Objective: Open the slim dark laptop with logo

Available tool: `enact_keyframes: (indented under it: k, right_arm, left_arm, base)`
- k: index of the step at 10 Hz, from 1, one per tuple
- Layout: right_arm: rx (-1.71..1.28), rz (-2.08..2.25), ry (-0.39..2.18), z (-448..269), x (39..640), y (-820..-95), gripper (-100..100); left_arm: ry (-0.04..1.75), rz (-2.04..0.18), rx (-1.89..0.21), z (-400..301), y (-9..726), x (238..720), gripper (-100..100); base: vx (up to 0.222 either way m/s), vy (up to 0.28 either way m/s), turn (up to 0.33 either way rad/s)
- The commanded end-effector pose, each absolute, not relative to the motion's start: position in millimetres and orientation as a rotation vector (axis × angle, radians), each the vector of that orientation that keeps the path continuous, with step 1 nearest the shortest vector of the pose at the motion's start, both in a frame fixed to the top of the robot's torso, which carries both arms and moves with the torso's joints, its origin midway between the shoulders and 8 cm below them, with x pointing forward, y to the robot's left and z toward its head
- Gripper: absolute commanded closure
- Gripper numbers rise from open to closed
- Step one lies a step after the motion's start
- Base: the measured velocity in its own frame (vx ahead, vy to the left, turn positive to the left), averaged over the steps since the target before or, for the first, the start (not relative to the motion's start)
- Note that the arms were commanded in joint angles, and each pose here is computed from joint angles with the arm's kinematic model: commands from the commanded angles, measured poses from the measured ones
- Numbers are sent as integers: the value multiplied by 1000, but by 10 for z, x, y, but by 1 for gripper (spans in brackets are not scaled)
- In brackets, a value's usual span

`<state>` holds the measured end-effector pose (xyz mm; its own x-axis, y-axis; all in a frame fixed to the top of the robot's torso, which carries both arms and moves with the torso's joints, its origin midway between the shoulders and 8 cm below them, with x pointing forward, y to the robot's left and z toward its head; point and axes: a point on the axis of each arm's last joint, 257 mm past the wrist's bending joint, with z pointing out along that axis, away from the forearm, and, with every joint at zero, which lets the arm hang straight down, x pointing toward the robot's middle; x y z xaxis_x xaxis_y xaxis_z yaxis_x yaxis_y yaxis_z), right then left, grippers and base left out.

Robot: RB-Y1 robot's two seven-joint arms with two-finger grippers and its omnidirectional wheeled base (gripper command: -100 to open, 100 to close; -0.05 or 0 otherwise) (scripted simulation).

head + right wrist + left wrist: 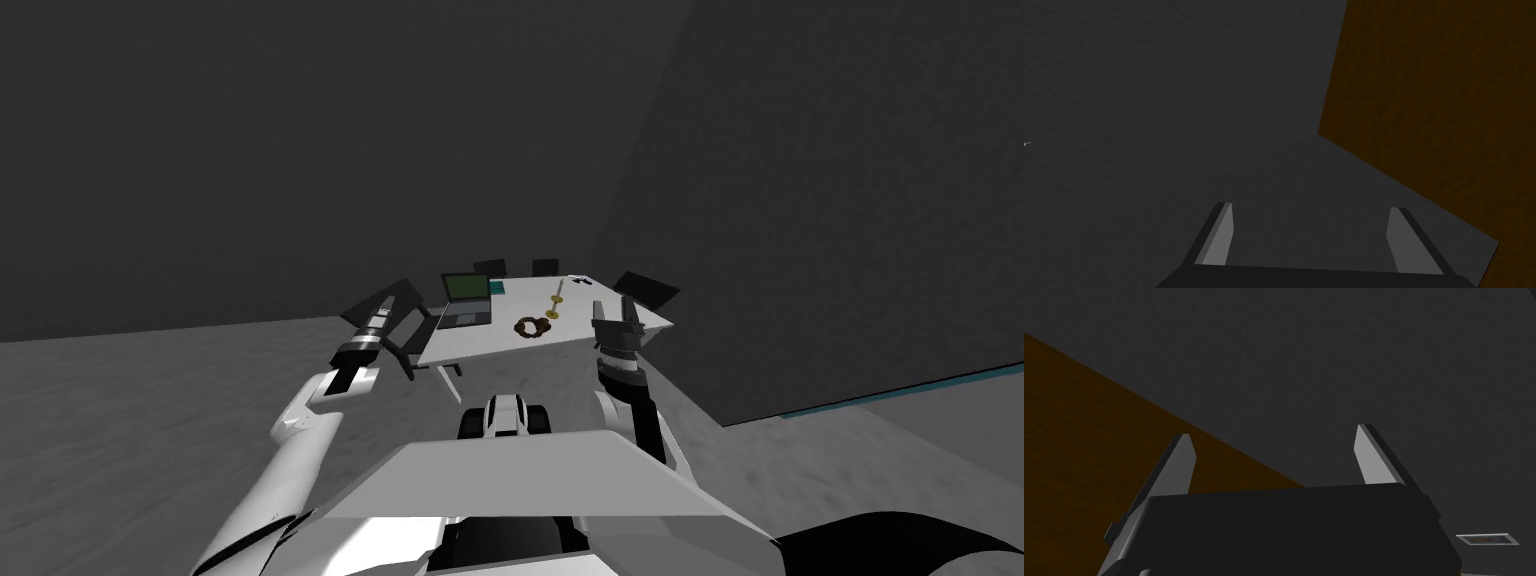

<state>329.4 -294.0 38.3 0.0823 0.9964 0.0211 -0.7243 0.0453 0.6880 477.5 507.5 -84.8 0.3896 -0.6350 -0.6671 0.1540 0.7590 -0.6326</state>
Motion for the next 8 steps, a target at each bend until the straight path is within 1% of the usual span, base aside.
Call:
enact_keyframes:
  k: [1,2,3,4,5,6,7,8]
  right_arm:
    - [627,1418,547,382,3294,-2941,0]
    - [627,1418,547,383,3294,-2940,0]
    - [627,1418,547,382,3294,-2941,0]
    - [627,1418,547,383,3294,-2940,0]
    - [627,1418,547,382,3294,-2941,0]
    - [627,1418,547,382,3294,-2940,0]
    - [627,1418,547,383,3294,-2940,0]
    - [627,1418,547,382,3294,-2941,0]
  left_arm:
    - [1061,-467,-561,-850,5416,4829,-100]
    - [1080,-457,-591,-1011,5488,4822,-100]
    - [1065,-429,-598,-903,5649,4870,-100]
    - [1079,-422,-619,-1018,5699,4863,-100]
    - [1066,-397,-632,-931,5861,4906,-100]
    - [1056,-373,-654,-880,6028,4945,-100]
    - [1073,-365,-680,-1025,6085,4931,-100]
    - [1058,-348,-695,-934,6222,4972,-100]
  base:
    - [-11,29,-192]
    - [-8,25,-120]
    - [-10,21,-185]
    - [-8,21,-135]
    - [-5,18,-217]
    - [-11,43,-324]
    - [-13,45,-141]
    - [-9,35,-186]
